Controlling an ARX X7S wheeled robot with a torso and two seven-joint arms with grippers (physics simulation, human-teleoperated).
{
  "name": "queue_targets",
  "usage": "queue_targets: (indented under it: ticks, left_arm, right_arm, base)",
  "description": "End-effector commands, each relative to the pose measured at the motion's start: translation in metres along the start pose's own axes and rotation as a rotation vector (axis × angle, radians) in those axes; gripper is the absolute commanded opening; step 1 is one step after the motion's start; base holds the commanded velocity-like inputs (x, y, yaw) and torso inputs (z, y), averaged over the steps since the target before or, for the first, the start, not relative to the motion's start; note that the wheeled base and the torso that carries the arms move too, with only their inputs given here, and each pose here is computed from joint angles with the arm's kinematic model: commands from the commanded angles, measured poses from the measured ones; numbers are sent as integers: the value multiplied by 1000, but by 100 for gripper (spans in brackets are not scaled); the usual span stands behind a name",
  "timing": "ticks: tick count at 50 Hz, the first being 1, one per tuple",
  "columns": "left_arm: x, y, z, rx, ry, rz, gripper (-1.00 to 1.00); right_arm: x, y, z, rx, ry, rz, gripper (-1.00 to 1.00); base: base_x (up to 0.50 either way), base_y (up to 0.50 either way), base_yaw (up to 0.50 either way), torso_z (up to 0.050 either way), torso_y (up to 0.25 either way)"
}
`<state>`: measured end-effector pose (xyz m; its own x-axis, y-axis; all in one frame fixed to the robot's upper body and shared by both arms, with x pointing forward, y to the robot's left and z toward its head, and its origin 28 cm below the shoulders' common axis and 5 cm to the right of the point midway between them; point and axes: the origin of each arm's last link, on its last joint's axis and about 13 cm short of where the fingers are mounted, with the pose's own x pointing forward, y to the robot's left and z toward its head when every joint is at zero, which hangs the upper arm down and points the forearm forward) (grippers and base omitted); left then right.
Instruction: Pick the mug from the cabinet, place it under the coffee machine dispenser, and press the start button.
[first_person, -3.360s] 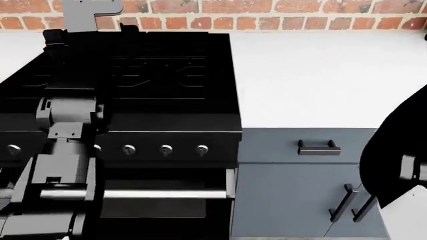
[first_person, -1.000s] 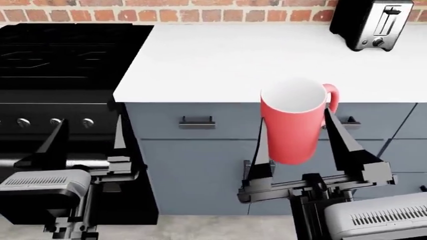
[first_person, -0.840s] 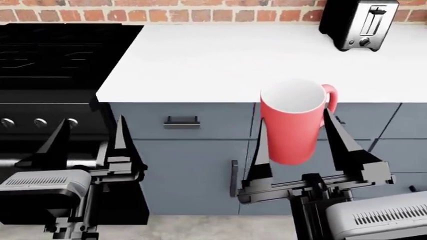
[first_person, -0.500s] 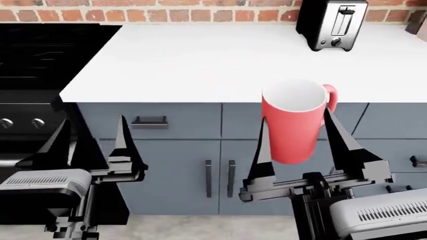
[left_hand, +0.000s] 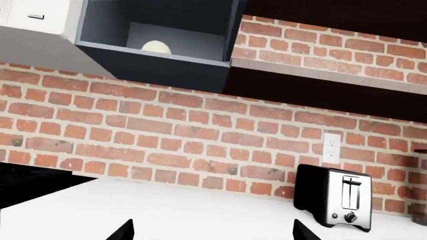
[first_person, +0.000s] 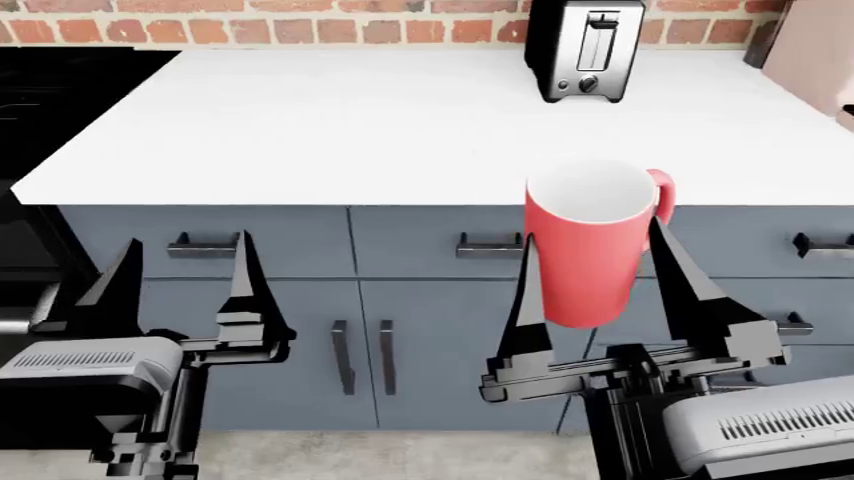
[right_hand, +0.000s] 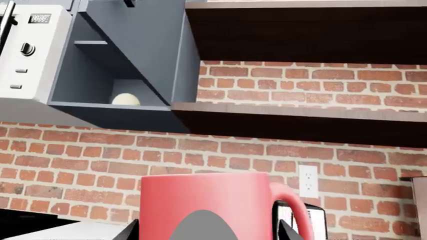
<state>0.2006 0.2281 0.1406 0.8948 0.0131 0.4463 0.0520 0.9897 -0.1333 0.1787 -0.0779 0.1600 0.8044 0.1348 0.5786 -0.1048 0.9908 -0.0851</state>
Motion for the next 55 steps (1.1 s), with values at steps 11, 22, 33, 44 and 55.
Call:
queue_targets:
  ticks: [11, 22, 33, 44, 55]
  left_arm:
    - [-1, 0, -1, -4, 6, 0, 100]
    - [-1, 0, -1, -5, 6, 1, 100]
    - [-1, 0, -1, -6, 7, 2, 100]
    - [0, 0, -1, -6, 8, 2, 100]
    - [0, 0, -1, -8, 6, 1, 100]
  right_arm:
    - [0, -2, 1, -12, -11, -9, -100]
    - [0, -1, -1, -7, -2, -8, -100]
    - [0, -2, -1, -2, -5, -10, -100]
    - [0, -2, -1, 2, -7, -10, -100]
    - [1, -2, 0, 0, -8, -9, -100]
  base:
    - [1, -500, 0, 0, 0]
    - [82, -500, 0, 0, 0]
    - [184, -500, 0, 0, 1]
    - [150, -500, 0, 1, 0]
    - [118, -500, 0, 0, 1]
